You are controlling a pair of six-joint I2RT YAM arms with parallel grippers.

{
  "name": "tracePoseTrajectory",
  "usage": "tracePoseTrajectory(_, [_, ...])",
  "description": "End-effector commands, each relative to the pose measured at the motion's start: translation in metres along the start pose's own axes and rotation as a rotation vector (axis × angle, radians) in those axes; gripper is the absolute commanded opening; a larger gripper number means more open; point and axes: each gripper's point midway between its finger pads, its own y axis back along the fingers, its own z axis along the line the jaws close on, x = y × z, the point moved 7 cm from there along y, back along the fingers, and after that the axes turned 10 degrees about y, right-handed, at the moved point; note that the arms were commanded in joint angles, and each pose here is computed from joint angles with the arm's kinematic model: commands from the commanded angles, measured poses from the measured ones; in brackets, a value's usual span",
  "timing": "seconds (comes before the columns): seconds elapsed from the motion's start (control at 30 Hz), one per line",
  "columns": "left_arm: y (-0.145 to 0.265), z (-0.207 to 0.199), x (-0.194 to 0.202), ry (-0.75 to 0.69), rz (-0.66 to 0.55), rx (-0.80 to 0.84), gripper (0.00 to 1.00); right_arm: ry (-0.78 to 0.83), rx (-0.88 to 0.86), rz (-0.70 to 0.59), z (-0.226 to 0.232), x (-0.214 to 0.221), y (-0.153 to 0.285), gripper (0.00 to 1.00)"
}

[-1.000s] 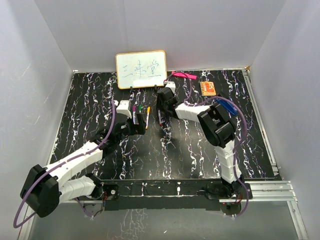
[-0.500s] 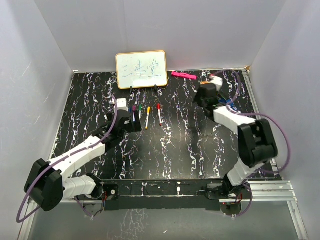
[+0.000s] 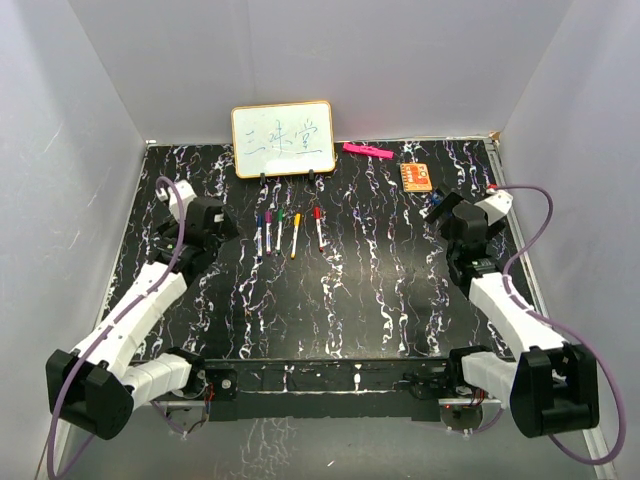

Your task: Insert the pens into the pen caps

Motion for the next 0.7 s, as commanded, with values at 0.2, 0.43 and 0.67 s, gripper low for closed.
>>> tracePoseTrajectory(0.2, [0.018,0.021,-0.013,0.008,-0.036,-0.112,0.99,-0.043,0.088,-0.064,-0.011,-0.011,0.006,0.98])
tracePoseTrajectory(0.43, [0.018,0.025,-0.011,0.019,-0.048,-0.114,0.98,-0.034,0.090,-0.041,-0.009,-0.007,0.001,0.98])
tracePoseTrajectory(0.67, [0.017,0.020,-0.008,0.004,-0.033,-0.062,0.99,-0.037,0.093,-0.049,-0.011,-0.007,0.003,0.98])
